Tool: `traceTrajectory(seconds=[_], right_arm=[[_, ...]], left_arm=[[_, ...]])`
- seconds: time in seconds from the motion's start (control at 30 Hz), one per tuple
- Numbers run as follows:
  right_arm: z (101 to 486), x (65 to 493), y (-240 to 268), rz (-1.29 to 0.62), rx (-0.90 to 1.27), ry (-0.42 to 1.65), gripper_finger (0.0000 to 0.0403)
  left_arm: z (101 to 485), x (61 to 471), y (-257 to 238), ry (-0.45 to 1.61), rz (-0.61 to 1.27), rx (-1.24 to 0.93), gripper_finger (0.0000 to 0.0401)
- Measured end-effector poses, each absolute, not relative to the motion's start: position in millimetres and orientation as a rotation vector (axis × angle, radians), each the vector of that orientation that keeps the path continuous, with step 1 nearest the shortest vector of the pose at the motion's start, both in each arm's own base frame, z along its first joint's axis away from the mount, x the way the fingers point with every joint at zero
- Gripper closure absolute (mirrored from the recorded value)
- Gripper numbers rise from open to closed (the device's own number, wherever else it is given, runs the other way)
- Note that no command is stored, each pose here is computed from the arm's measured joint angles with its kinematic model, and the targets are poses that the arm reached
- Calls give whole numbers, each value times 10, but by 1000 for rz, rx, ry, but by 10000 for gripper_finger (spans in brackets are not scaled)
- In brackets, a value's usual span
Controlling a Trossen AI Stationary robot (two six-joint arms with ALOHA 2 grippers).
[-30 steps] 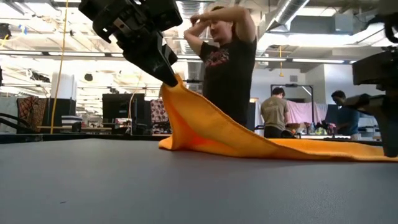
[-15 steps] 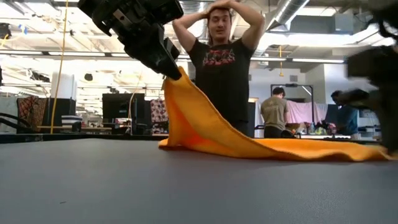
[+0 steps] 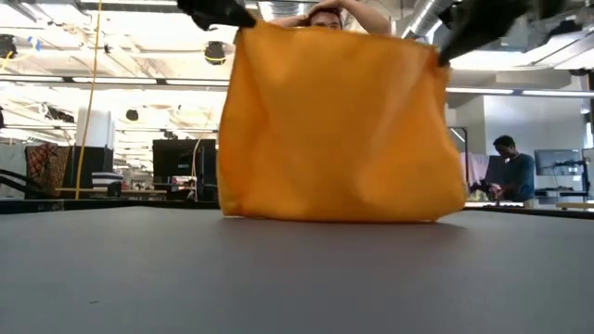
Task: Roll towel into tight, uniform cylinder
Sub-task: Roll the orange microfiber towel
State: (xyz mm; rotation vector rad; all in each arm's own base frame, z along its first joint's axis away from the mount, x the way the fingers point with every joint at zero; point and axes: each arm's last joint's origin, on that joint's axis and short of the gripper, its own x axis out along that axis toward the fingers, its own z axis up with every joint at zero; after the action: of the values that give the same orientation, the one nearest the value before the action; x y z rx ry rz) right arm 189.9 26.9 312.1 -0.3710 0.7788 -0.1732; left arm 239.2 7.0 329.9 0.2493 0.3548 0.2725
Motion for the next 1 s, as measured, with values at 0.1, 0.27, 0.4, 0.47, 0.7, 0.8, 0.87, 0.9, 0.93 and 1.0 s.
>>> traceTrajectory(seconds=[0.1,0.27,0.4,0.47,0.7,0.8,0.87,0.9,0.93,1.0], right_arm=[[3297,1908,-23,-275,-437,744,394],[3647,1923,-456,-438,-525,637,394],[3883,1879,-597,-452,-545,566,394],[3903,1856,-572,-381,-523,544,394],[3251,1819,-243,39,-76,821,394],[2806,1836,9,114,48,946,394],[2550,1835,190,150,113,988,394],[2431,1830,278,162,147,1006,394],[2330,1826,362,174,183,1015,394],[2209,1818,533,204,259,1005,394]], left_arm=[[3374,2316,286,333,381,271,401],[3606,2203,668,217,530,324,401],[3843,2121,778,163,419,303,401],[3868,2085,743,197,283,269,401],[3192,2074,445,585,-26,-8,401],[2646,2098,204,688,-105,-127,401],[2324,2100,17,671,-169,-210,401],[2193,2089,-79,645,-203,-252,401],[2091,2074,-169,610,-234,-291,401],[1917,2012,-339,559,-281,-378,401]])
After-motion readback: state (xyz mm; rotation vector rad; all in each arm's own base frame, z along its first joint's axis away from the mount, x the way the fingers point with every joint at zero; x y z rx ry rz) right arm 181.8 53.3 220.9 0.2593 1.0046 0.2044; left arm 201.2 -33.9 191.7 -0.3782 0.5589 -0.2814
